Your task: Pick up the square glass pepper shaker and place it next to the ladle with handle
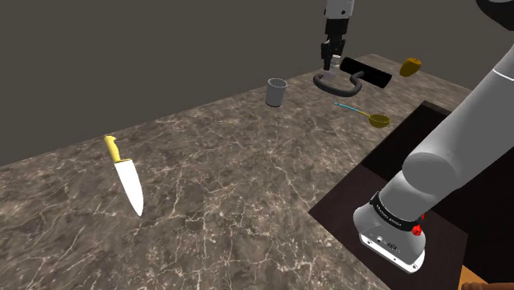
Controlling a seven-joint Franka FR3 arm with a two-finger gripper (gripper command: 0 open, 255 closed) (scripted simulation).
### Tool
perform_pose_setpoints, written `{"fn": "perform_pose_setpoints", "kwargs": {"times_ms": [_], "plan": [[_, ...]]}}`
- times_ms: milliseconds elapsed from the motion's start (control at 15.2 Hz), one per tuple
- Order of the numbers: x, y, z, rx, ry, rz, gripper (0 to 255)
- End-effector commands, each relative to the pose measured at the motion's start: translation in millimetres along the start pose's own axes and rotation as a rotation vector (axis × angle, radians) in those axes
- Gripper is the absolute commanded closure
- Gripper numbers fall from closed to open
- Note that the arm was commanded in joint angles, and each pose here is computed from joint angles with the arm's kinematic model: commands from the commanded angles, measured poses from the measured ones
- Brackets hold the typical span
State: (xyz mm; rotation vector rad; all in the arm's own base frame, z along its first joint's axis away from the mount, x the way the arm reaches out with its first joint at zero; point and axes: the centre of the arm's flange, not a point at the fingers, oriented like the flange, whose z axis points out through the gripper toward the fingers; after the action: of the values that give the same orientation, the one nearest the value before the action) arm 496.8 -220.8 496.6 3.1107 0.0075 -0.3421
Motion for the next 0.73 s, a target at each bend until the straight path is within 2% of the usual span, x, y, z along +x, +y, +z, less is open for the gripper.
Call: {"fn": "perform_pose_setpoints", "kwargs": {"times_ms": [0,462,660], "plan": [[-2,27,0,-0.001,0.000,-0.001,255],[-7,129,2,-0.001,0.000,-0.001,255],[-4,128,17,-0.001,0.000,-0.001,255]]}}
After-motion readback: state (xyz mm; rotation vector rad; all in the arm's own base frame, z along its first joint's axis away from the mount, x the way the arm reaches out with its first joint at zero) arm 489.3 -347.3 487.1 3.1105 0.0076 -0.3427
